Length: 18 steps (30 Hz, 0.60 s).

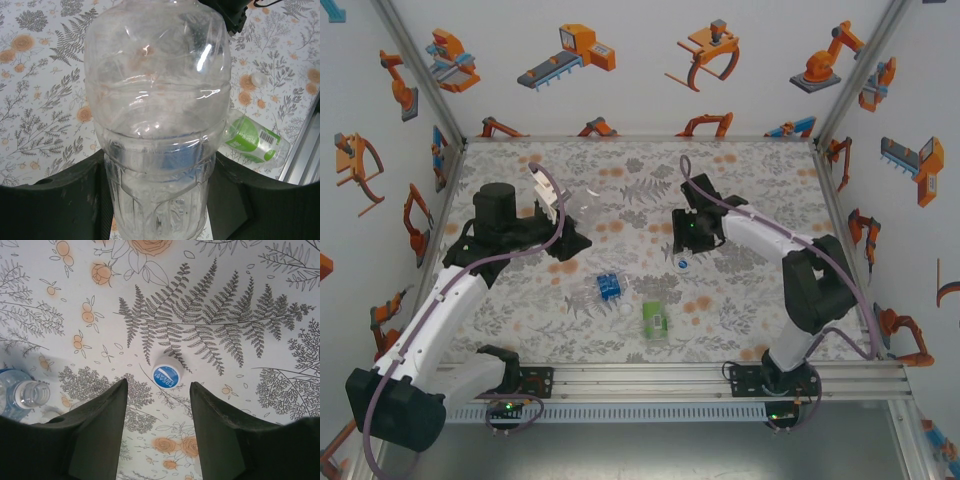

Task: Screw on the bottle caps

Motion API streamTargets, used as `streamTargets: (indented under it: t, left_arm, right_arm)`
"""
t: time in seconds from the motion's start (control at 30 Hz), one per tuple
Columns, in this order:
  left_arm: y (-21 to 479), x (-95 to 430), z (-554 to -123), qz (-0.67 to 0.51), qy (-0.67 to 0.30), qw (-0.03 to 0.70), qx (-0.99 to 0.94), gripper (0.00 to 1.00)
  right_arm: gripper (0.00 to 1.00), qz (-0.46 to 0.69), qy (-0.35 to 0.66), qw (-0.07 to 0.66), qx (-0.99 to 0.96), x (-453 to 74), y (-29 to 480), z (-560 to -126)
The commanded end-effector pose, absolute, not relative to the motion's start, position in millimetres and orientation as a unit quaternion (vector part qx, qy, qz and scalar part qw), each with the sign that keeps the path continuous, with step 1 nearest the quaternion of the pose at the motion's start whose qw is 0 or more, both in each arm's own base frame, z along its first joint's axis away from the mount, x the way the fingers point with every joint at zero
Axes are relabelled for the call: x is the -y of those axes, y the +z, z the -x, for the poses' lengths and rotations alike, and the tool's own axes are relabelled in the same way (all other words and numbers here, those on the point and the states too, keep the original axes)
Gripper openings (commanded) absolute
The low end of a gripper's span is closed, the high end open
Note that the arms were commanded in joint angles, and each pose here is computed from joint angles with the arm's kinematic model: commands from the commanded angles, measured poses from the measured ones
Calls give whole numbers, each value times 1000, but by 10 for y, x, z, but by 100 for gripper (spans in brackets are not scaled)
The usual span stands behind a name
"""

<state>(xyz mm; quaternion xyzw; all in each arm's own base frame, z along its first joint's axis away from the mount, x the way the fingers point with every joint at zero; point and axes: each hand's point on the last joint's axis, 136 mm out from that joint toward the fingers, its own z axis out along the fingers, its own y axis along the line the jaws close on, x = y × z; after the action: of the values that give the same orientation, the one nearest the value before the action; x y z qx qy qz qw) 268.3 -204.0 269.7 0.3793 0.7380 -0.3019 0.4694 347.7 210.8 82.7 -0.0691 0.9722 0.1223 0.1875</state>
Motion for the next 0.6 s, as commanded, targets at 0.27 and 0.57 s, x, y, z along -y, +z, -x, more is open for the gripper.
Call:
streamTargets:
  t: [0.27,0.57]
  left_arm:
    - [2762,2045,-2669,-384,-305,477,-730,6]
    - [2770,2044,-2670,-383,-305,477,-730,5]
  right_arm:
    - [49,68,60,164,-982,-2186,517,-3372]
    - [44,66,52,157,-984,-2190,360,-3339]
